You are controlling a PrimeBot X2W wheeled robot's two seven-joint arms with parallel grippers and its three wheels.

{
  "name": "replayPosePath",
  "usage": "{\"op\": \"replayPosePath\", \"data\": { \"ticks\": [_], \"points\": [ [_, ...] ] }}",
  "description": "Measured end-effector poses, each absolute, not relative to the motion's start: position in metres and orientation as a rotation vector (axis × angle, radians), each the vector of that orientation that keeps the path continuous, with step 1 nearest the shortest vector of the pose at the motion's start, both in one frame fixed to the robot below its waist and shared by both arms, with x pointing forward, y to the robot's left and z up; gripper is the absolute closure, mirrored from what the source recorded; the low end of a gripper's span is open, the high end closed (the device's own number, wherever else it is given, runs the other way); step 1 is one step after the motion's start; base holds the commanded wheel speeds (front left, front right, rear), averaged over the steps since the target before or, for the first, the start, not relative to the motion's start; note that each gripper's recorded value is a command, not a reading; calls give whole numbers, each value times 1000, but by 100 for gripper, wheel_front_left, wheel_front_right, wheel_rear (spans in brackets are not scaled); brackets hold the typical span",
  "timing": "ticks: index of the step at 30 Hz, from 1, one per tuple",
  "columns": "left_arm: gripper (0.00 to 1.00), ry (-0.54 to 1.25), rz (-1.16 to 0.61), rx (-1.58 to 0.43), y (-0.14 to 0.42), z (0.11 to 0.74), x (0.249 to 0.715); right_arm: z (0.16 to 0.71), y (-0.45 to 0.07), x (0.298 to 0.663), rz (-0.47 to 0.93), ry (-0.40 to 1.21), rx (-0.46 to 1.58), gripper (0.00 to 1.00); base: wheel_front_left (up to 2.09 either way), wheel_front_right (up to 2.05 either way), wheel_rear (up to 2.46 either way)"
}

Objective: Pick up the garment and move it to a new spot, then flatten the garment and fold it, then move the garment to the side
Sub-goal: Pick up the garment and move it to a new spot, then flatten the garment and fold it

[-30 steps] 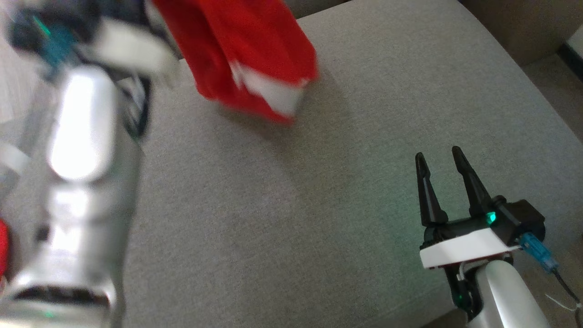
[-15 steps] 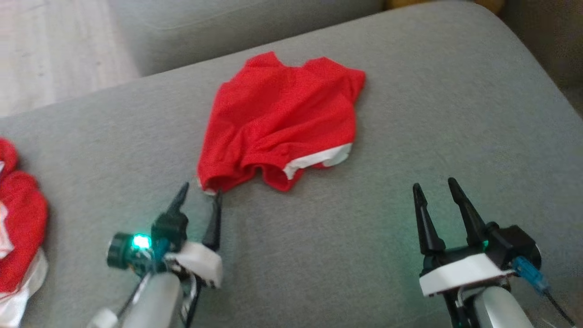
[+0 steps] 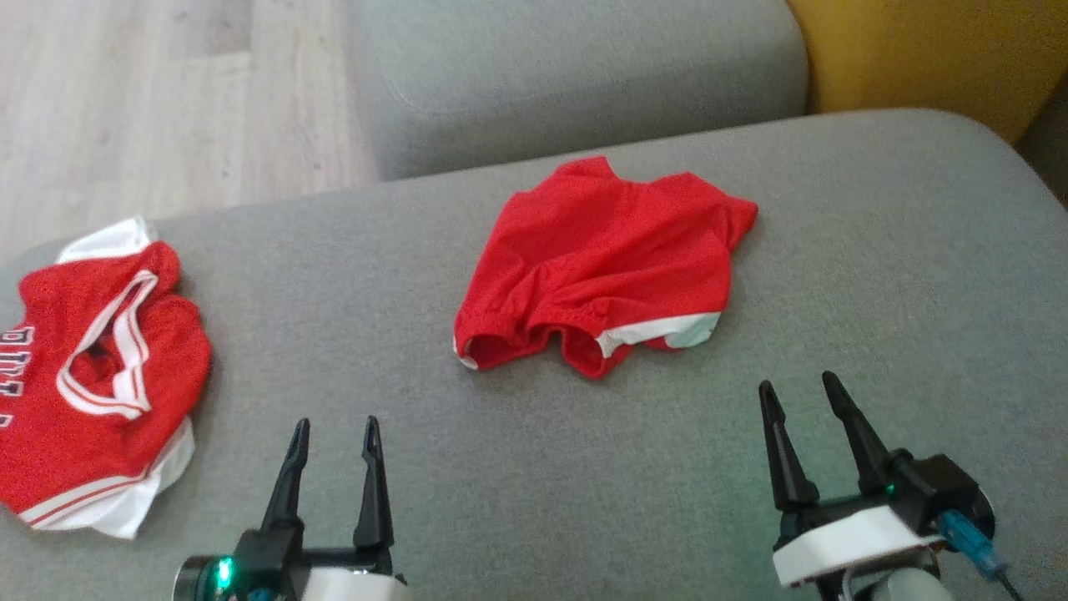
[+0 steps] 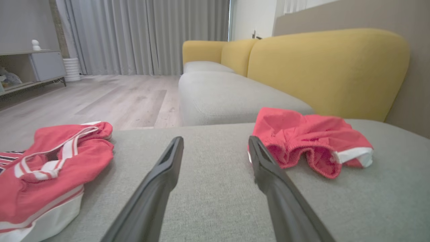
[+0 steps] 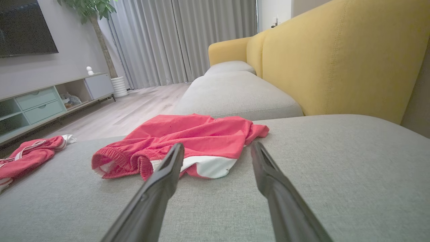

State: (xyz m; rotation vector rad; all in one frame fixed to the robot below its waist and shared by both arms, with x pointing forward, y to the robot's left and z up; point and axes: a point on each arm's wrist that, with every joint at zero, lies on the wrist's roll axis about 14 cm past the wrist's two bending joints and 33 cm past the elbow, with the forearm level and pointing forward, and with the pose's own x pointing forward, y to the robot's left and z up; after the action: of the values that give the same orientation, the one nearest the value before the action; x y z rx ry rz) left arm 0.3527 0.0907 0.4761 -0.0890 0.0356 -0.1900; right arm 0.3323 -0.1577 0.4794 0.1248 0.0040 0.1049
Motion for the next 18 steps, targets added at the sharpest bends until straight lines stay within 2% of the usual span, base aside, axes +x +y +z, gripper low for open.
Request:
{"op": "replayPosePath", "data": {
  "ticks": [6, 18],
  "points": [
    [0, -58, -92, -147, 109, 507, 333, 484, -148, 322, 134, -14, 135, 0, 0, 0, 0],
    [0, -56, -28, -146, 126, 503, 311, 484, -135, 311, 176, -17, 136, 0, 0, 0, 0]
  ]
}}
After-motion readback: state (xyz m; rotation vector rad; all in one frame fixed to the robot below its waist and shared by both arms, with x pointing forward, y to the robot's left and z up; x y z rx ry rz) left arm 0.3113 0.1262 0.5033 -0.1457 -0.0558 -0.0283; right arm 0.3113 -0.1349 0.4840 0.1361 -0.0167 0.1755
